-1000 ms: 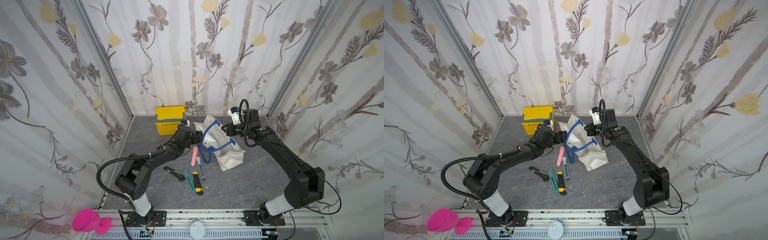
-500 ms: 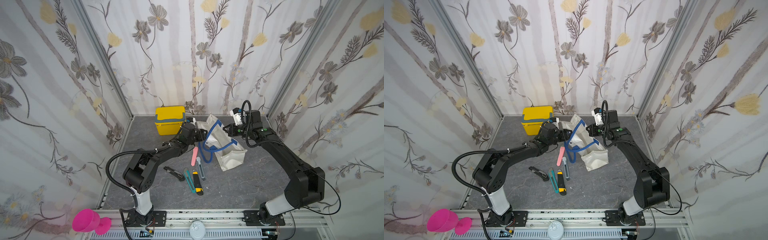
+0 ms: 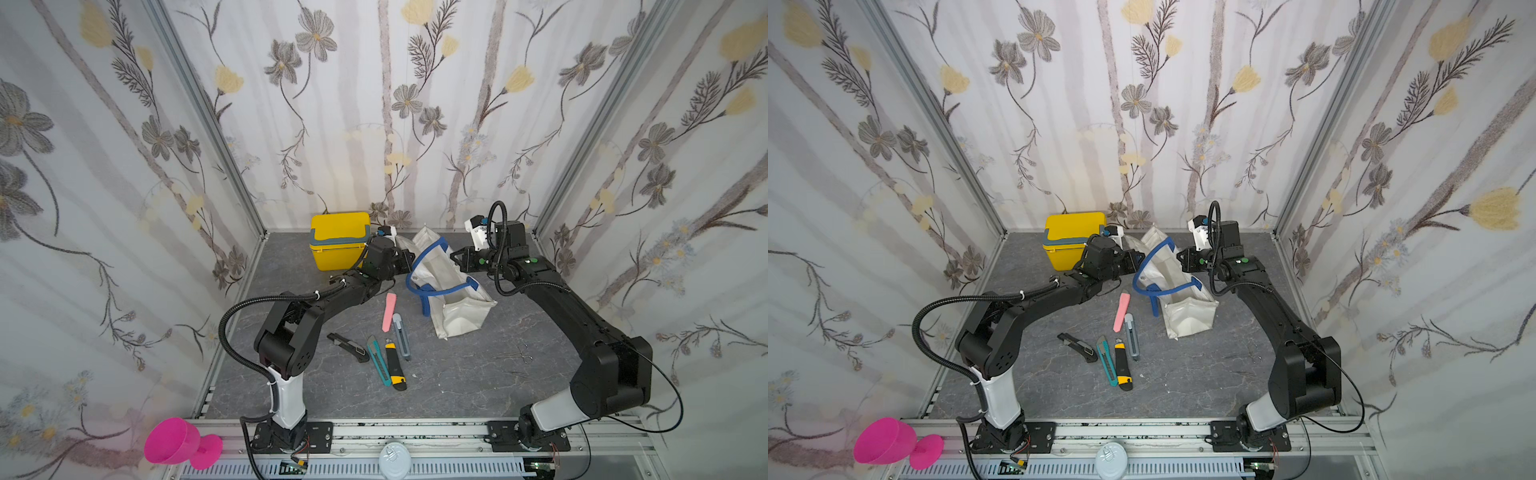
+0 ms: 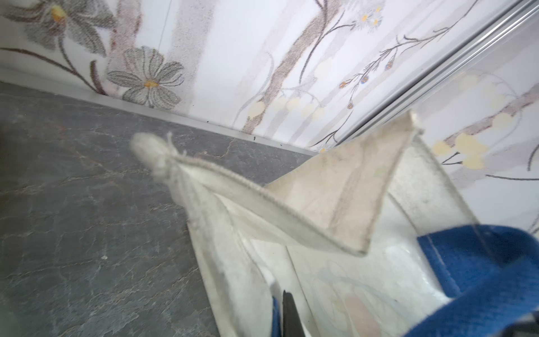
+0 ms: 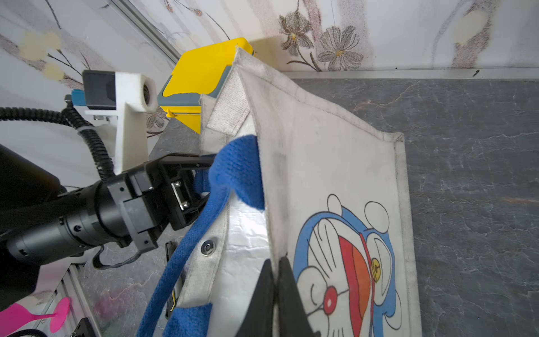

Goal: Place the art knife into the pouch
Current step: Open the pouch at the center of the board.

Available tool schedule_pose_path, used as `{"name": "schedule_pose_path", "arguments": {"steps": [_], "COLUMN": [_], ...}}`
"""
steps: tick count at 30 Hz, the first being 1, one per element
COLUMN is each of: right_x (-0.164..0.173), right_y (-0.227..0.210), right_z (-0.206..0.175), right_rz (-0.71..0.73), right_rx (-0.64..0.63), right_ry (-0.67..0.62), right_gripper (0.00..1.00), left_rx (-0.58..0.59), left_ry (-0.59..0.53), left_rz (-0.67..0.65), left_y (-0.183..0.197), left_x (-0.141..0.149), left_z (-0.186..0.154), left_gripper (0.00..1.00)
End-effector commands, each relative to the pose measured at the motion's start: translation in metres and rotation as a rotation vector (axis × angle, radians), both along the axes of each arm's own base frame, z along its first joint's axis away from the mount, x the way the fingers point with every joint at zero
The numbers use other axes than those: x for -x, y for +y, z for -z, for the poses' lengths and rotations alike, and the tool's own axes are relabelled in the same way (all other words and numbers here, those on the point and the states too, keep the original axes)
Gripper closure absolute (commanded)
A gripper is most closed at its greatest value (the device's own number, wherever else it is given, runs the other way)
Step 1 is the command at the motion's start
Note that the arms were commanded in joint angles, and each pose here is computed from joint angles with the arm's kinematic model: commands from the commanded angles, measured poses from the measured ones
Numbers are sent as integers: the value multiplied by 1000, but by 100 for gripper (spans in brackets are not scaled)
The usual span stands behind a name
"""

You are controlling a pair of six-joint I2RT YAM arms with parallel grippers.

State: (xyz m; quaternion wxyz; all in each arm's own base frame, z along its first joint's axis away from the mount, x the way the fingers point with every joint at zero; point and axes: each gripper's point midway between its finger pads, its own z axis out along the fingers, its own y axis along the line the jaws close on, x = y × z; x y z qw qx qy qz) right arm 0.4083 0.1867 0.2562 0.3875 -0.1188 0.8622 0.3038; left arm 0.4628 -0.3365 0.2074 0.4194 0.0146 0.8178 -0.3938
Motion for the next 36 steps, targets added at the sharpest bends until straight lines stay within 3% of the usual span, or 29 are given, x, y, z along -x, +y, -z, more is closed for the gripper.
{"name": "schedule_pose_path", "arguments": {"steps": [1,4,5,13,21,27,32,36], "right_x": [-1,-1,-1,18,60,65,50,56], "right_y": [-7,-16,-19,-30,17,37,38,53], "right_z": [-12,-27,-30,-69,-86,-67,-38,-34], "right_rz": [28,70,82,115,-82,-131,-82,-145], "right_rx": [28,50,60,58,-164,-43,214,222], "right_ry": [-56,-102,-114,-204,-203,-200,-200,-203], "right_gripper": [48,21,19,16,20,21,22,23], "left_rx": [-22,-75,-91,-159,-187,-159,-140,-152], "left_ry": [-50,-59,-62,-22,-27,-48,-59,-51], "left_rz": [54,80,83,75,107,111,138,140], "left_y": [-10,-14,-15,-15,-40,-44,-50,-50], "left_x": [-7,-13,-14,-26,-18,-15,-9,-7], "left_z": [-28,-48,-55,-71,-79,-93,-103,-100], "left_gripper": [100,100,100,100,100,100,100,100]}}
